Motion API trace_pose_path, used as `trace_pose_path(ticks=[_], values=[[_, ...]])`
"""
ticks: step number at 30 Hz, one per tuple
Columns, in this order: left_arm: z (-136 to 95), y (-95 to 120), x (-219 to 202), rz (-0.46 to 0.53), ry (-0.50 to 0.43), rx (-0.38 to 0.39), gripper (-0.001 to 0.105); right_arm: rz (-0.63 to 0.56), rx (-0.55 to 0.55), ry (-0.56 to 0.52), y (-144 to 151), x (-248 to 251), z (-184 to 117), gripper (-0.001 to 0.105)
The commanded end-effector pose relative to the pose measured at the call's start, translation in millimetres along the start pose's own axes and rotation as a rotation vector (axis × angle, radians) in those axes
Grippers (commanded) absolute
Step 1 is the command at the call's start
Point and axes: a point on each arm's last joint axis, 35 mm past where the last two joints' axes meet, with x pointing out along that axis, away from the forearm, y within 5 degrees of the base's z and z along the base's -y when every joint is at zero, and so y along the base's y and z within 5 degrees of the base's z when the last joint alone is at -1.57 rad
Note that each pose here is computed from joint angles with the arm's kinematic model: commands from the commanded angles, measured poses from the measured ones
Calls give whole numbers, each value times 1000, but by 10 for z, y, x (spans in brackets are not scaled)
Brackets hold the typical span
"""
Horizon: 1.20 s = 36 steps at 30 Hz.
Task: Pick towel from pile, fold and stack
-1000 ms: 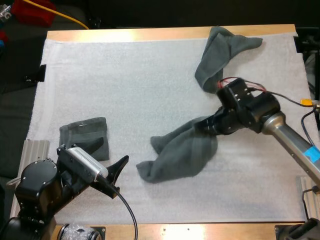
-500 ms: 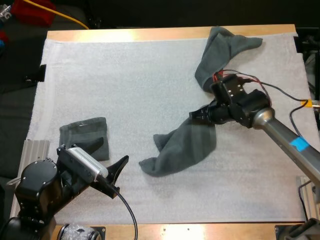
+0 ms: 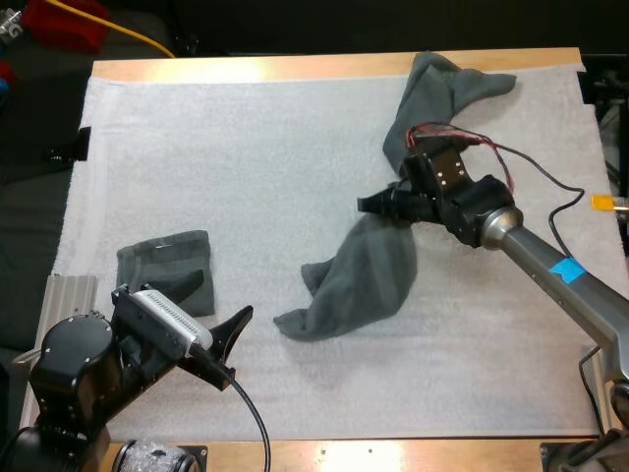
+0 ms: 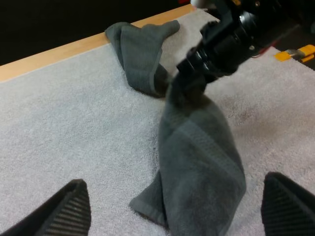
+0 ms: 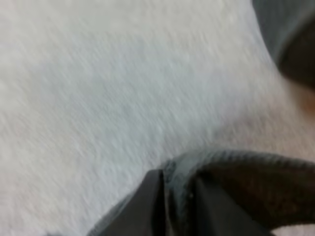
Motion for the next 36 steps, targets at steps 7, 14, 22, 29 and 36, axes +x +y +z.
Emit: trace_pose_path(ticks=[7, 14, 22, 29, 36], values=[[18, -15, -12, -11, -6, -4, 69, 18, -2, -120, 18, -105, 206, 53], [18, -15, -12, -11, -6, -4, 69, 81, -15, -127, 56, -384, 248, 78], [18, -15, -12, -11, -6, -4, 69, 77, -67, -104, 72, -828, 216, 78], [18, -15, -12, -11, -6, -4, 69, 115, -76, -9, 96, -1050, 90, 78], [18, -15, -12, -11, -6, -4, 69, 169, -138, 85, 292, -1158, -57, 78]])
